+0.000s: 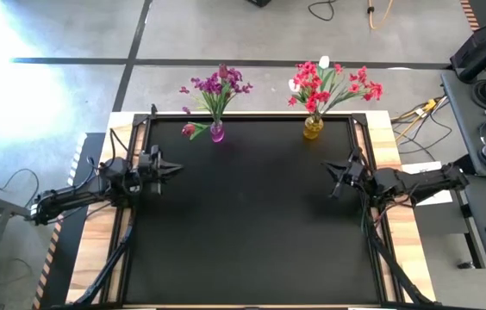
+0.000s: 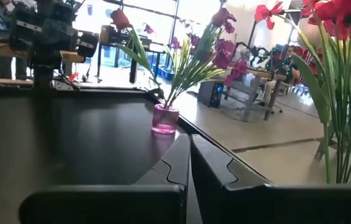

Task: Sort flowers into vase by color
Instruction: Return to Home Position

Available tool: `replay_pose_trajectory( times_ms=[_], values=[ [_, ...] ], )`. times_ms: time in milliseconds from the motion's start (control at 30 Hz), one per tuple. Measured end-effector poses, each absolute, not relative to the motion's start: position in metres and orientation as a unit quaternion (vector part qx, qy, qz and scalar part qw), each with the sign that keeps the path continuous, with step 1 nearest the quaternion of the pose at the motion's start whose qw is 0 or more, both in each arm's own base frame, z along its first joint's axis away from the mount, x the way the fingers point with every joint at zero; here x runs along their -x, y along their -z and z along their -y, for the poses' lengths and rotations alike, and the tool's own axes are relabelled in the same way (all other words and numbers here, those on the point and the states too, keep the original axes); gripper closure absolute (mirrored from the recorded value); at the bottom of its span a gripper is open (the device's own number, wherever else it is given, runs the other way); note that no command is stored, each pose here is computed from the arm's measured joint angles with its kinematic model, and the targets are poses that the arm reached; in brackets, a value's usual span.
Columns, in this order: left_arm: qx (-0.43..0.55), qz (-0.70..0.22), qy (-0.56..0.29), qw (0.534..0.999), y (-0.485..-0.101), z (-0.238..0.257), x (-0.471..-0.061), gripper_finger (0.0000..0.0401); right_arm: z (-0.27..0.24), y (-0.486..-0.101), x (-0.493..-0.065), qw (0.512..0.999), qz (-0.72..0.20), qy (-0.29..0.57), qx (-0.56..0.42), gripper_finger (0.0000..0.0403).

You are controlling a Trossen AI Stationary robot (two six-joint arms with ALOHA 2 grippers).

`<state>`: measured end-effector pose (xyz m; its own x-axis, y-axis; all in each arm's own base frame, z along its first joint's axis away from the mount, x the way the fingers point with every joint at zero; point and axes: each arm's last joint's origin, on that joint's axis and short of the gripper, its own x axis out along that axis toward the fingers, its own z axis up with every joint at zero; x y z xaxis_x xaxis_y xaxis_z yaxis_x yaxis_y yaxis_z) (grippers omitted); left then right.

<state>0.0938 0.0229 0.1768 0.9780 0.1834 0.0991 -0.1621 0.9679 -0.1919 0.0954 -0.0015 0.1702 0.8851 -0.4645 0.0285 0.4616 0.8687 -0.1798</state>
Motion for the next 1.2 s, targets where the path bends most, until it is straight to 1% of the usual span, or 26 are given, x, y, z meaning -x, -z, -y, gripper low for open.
replay_pose_trajectory(
  times_ms=[1200],
  values=[
    [0.095,0.024,-0.09,0.991,-0.172,-0.0242,-0.0985,0.0401,0.0014,-0.1696,-0.0958,0.967,-0.011,0.239,0.092,0.0394]
  ],
)
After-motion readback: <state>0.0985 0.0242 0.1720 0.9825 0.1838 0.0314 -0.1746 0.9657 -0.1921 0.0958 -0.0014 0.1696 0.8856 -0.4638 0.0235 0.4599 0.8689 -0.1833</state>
